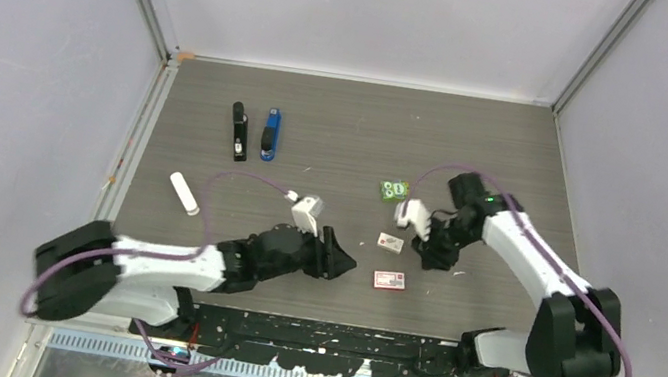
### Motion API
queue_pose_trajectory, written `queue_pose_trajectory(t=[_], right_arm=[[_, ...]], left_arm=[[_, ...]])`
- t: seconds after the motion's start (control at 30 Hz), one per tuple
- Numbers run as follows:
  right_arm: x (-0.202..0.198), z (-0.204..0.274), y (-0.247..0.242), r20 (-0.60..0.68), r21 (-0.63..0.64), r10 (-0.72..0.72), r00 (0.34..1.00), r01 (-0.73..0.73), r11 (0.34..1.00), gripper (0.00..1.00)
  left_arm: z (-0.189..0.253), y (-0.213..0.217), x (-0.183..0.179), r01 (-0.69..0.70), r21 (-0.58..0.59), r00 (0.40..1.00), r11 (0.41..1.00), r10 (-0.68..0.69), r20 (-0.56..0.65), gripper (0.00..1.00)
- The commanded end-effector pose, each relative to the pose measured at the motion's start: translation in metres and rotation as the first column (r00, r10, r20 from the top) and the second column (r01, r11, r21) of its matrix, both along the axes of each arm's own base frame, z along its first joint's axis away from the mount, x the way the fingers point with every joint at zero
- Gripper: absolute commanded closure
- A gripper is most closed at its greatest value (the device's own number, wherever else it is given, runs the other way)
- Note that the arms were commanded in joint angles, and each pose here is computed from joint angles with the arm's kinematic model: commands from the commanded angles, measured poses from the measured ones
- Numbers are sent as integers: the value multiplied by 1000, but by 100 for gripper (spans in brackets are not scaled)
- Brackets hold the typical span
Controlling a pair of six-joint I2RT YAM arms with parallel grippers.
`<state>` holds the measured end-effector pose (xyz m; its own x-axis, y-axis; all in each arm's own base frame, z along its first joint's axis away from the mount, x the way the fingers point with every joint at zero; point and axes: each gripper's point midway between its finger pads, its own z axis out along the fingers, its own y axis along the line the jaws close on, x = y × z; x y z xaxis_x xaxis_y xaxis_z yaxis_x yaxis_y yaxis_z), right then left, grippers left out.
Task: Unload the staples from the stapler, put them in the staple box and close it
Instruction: Close the staple box at the center of the board, then reset both arms
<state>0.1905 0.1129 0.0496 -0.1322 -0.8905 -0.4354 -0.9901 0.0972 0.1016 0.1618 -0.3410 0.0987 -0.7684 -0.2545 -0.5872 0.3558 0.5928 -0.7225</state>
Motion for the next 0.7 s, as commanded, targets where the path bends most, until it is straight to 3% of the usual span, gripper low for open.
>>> queue_pose_trajectory(t=[0.0,0.07,0.23,0.37,0.47,0.53,0.57,0.6,0.67], right_arm=[[21,88,1,65,208,-229,971,211,955,60],[29,122,-6,121,253,-338,933,301,920,49],[37,199,-22,258,409,-549,795,425,807,3],[36,260,-26,273,563,-698,661,479,674,1],[21,296,-17,197,626,-729,655,489,608,0],[17,317,-15,126,663,-780,613,533,526,0],[20,329,-19,82,687,-828,555,570,450,1],[27,341,-31,55,712,-894,444,611,347,0],[24,362,-38,54,757,-920,388,585,291,0]], left_arm=[[46,63,18,-82,210,964,974,24,264,37],[81,96,26,-160,248,920,955,54,387,3],[174,157,28,-269,161,799,950,127,588,0],[215,186,24,-311,209,775,927,120,621,0],[237,194,23,-330,235,774,914,119,623,0],[254,198,22,-336,232,771,913,125,625,0],[263,198,20,-332,224,768,916,125,628,0],[271,198,18,-323,215,766,922,121,632,0],[286,195,14,-293,190,759,937,106,642,0]])
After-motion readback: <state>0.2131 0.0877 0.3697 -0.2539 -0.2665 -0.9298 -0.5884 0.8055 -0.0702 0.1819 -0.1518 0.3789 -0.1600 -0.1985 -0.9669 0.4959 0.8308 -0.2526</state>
